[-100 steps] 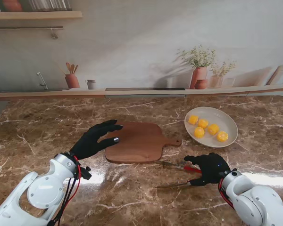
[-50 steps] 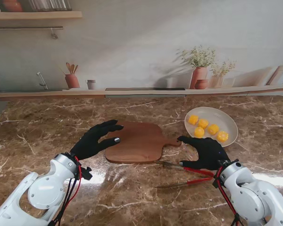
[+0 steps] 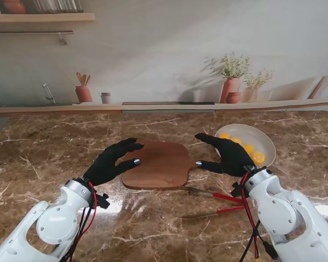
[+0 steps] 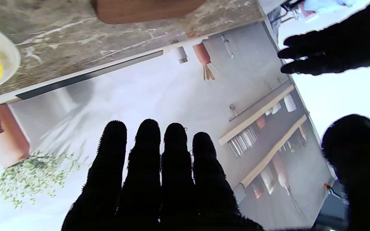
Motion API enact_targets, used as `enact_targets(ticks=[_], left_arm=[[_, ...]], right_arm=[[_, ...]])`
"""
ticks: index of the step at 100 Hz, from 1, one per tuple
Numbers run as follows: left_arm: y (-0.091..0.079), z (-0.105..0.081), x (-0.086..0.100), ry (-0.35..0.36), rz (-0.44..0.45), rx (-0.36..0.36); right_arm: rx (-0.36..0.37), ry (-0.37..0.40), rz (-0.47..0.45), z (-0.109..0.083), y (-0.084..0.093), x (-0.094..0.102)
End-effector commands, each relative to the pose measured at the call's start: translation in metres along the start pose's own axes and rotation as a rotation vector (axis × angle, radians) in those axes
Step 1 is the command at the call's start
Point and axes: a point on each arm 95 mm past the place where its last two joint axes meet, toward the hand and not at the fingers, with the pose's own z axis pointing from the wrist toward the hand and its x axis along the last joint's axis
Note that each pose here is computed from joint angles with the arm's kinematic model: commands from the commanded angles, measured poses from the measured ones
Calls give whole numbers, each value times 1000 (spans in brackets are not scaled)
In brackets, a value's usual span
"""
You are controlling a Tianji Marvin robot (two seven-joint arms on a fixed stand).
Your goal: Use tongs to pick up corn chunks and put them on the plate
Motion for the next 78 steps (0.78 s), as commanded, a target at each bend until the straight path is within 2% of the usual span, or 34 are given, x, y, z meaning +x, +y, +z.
enact_targets(ticks=[1,25,78], left_arm=[[5,-2,-2,-7,-11,0],[4,-3,-1,-4,-11,15],[2,-3,-1,0,-13,10]], right_arm=[[7,14,23,3,-6,6],[7,31,84,9,-14,12],[1,17,89,7,-18,12]])
